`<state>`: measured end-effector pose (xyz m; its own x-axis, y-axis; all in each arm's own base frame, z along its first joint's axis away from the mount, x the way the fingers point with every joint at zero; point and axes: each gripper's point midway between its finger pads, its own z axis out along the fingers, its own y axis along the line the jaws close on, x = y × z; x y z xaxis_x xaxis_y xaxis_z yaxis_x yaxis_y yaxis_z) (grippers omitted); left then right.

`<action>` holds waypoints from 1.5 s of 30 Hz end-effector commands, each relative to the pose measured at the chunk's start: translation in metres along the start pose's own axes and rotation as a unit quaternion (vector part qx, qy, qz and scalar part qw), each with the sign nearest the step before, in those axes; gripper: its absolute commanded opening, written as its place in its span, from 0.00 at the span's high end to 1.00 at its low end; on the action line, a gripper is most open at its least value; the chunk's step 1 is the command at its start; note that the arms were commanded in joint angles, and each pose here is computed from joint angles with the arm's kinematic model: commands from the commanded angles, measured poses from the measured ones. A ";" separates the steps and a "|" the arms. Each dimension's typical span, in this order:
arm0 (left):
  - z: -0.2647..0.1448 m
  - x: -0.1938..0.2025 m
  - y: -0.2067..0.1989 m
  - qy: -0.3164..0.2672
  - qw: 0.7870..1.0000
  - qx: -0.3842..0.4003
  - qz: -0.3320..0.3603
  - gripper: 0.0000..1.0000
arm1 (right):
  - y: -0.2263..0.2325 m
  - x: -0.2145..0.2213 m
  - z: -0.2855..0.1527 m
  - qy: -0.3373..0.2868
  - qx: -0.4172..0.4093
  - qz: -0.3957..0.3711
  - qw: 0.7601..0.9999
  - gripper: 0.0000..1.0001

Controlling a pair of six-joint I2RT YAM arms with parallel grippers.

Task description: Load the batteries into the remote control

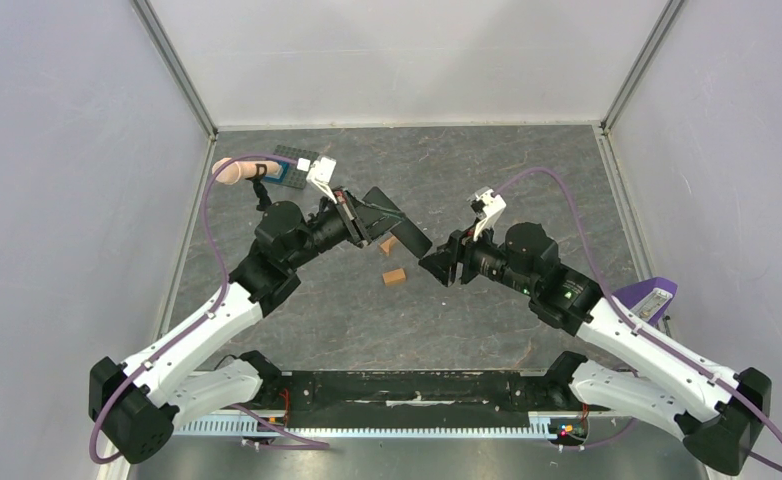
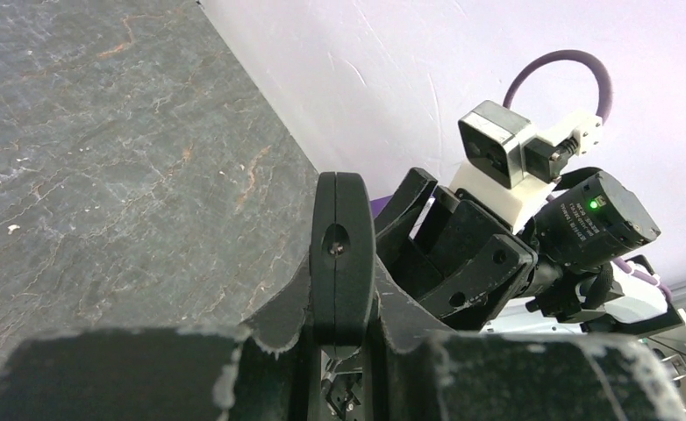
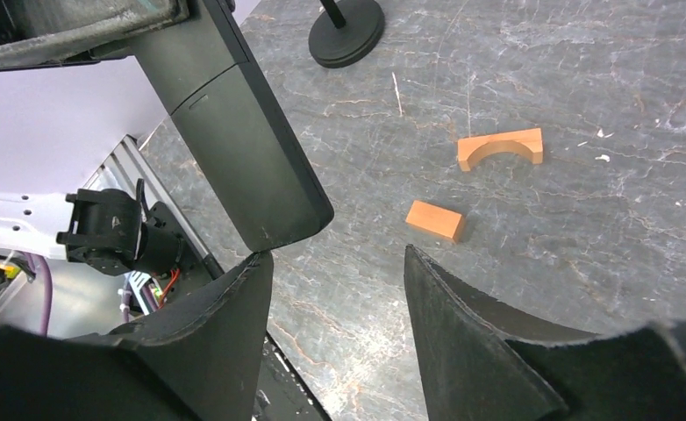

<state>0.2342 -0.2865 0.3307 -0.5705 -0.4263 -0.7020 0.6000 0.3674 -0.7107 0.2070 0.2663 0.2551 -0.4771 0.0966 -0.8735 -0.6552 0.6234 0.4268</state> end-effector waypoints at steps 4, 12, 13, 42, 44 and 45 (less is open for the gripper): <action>-0.016 -0.016 -0.016 -0.022 0.999 0.001 0.043 0.98 | 0.012 -0.015 -0.014 -0.017 -0.021 -0.019 0.999 0.35; -0.025 -0.001 -0.060 0.059 0.984 0.113 0.128 0.98 | 0.076 -0.039 -0.065 -0.042 -0.185 -0.154 0.970 0.10; -0.030 0.004 -0.071 0.076 0.977 0.143 0.138 0.98 | 0.083 -0.045 -0.068 -0.048 -0.198 -0.159 0.966 0.08; -0.045 0.031 -0.107 0.178 0.932 0.284 0.141 0.90 | 0.114 -0.017 -0.026 0.032 -0.318 -0.035 0.947 0.89; -0.043 0.031 -0.105 0.174 0.934 0.278 0.140 0.72 | 0.112 -0.018 -0.024 0.031 -0.312 -0.031 0.949 0.98; -0.042 0.029 -0.103 0.168 0.937 0.272 0.140 0.66 | 0.112 -0.019 -0.022 0.030 -0.308 -0.028 0.950 1.00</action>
<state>0.1304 -0.3018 0.3651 -0.4859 0.0032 -0.8740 0.8705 -0.0882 -0.4842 0.1162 0.3113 0.3220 -0.4606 -0.0193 -0.8874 -0.8876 0.0134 0.4604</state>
